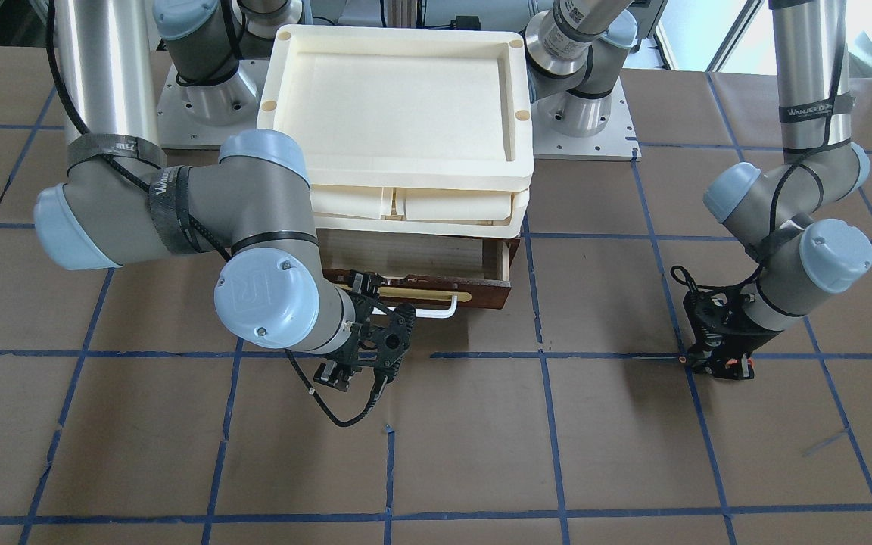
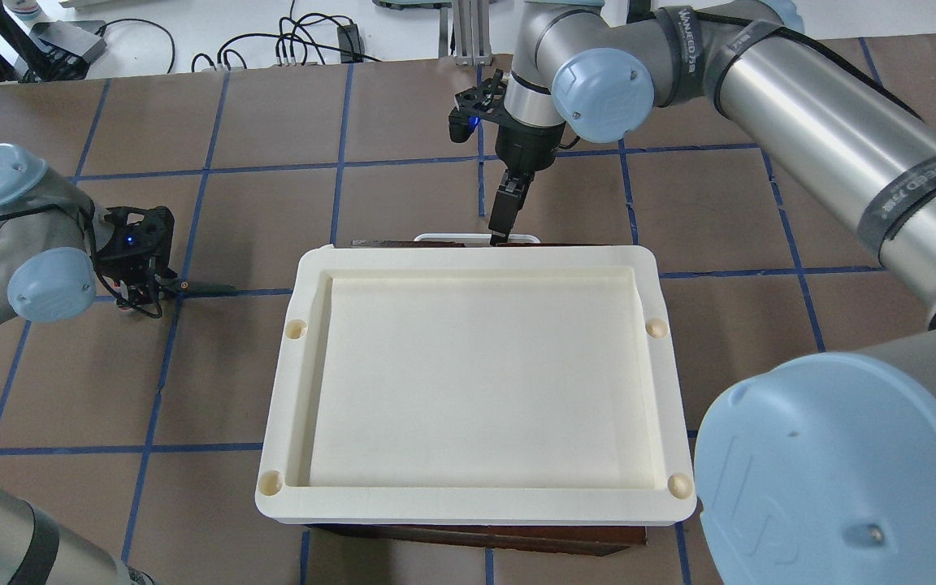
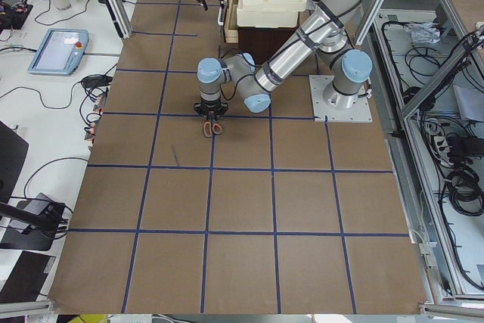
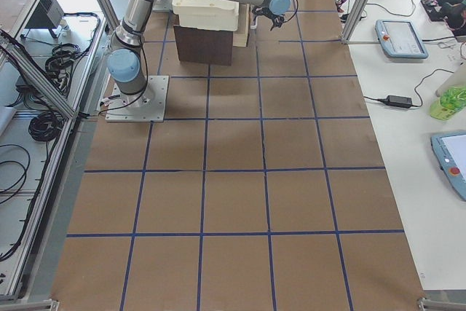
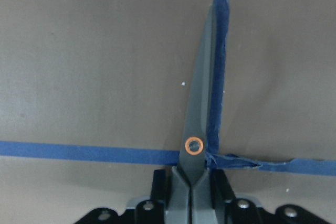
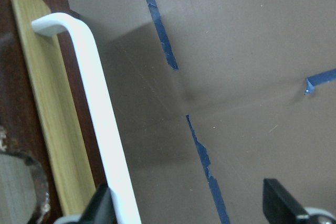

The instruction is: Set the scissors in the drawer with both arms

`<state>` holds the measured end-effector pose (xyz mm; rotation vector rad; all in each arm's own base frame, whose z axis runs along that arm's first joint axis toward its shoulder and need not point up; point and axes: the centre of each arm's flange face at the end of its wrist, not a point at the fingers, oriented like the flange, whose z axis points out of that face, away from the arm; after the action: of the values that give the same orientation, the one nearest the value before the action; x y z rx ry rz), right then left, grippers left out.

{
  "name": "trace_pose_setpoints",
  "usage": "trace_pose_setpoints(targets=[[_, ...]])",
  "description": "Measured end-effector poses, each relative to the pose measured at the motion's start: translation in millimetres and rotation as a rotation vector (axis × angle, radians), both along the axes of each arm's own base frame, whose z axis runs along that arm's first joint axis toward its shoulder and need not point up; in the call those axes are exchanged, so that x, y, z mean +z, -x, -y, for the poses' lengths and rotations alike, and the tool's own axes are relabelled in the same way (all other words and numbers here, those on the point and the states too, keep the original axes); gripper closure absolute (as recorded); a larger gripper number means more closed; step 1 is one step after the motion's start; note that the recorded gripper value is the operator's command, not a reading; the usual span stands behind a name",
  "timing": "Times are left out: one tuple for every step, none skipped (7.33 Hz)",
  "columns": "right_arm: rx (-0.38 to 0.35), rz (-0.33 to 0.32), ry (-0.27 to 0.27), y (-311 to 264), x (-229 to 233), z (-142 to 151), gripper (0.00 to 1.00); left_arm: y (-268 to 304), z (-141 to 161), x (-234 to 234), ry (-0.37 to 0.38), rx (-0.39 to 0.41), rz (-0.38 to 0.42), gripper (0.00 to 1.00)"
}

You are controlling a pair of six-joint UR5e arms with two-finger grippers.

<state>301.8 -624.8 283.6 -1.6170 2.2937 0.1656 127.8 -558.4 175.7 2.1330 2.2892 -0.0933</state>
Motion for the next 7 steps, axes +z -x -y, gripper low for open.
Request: trace_pose_setpoints(targets=[[0.000,0.000,0.001,-0.5,-1.2,3.0,0.00,0.0,0.0,1.4,0.002,0.000,0.001,0.86],[0.000,0.001,0.005,-1.1,-1.2,6.6,0.00,0.1,-0.1,2.3,0.004,0.000,0.001,0.86],[-0.001,0.002,0.009,-1.3,0.0,9.1,0.00,0.1,-0.1,2.6,0.004,0.000,0.001,0.86],[-0.004,0.003,0.013,-1.0,1.5,10.9,0.00,0.1,-0.1,3.1,0.005,0.000,0.002,0.86],[-0.006,0.004,0.017,-0.5,3.7,12.4,0.00,0.2,-0.1,3.4,0.005,0.000,0.002,0.86],[-0.008,0.004,0.021,0.6,5.5,14.1,0.00,0.2,-0.1,3.6,0.006,0.000,0.001,0.86],[-0.012,0.005,0.026,2.2,7.8,16.4,0.00,0.3,-0.1,4.0,0.007,0.000,0.001,0.86]])
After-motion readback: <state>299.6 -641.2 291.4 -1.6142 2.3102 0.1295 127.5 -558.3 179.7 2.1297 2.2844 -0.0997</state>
